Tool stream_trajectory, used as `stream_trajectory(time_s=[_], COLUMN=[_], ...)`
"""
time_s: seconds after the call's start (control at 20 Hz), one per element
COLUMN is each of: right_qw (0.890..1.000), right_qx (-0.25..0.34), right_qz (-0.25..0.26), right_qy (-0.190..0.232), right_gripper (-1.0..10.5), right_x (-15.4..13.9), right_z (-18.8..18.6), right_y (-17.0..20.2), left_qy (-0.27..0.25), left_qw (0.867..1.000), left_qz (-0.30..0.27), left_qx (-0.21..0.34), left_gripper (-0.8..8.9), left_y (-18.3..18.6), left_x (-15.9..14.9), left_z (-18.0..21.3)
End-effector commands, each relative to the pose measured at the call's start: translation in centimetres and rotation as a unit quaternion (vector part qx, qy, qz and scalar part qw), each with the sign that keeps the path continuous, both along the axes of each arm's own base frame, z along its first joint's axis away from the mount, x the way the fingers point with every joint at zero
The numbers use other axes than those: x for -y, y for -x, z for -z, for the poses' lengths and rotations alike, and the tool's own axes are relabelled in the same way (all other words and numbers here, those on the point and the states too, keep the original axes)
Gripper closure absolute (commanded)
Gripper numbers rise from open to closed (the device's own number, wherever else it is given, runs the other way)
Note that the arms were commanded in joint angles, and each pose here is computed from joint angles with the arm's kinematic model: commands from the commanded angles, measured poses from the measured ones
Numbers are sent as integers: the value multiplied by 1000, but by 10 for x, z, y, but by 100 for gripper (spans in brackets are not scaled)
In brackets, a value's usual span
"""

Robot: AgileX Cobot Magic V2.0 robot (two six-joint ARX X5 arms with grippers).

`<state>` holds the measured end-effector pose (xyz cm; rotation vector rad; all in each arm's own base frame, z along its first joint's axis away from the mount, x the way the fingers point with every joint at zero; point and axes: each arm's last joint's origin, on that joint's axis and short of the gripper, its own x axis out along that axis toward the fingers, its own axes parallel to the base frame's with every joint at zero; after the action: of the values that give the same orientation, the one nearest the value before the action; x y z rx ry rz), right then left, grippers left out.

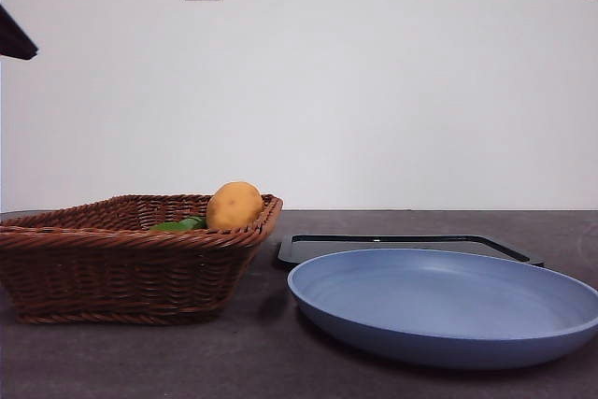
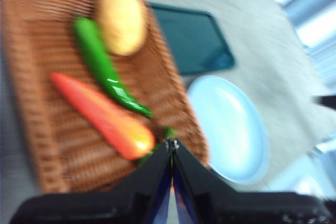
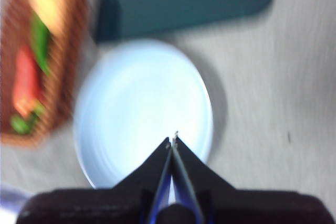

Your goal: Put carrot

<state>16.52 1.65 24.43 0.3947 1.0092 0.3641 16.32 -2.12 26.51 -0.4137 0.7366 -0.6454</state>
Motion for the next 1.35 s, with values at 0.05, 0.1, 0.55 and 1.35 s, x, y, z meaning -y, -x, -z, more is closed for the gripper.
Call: stream_trajectory(time_s=[0.05,0.1,0.55,1.35], right_qw=[999,998,990,983], right_qx=[-35,-58,-140,-179], right_qz=[-14,-14,-34,-36], right_qy=[7,7,11,9], right_gripper=[846,797,688,943], right_x=[-1,-1,-20,-32], right_z=[10,17,65,88], right_y=[-11,-16,-55,-67], left_qy=[-3,-3,-1,9], left_qw=[1000,1000,1000,1000], left_qz=[15,16,16,15], left_qx=[14,15,8,-9], left_gripper=[770,693,537,449], left_y=[-2,-3,-2,-1], left_x=[2,2,3,5], left_z=[-3,-3,-2,-2])
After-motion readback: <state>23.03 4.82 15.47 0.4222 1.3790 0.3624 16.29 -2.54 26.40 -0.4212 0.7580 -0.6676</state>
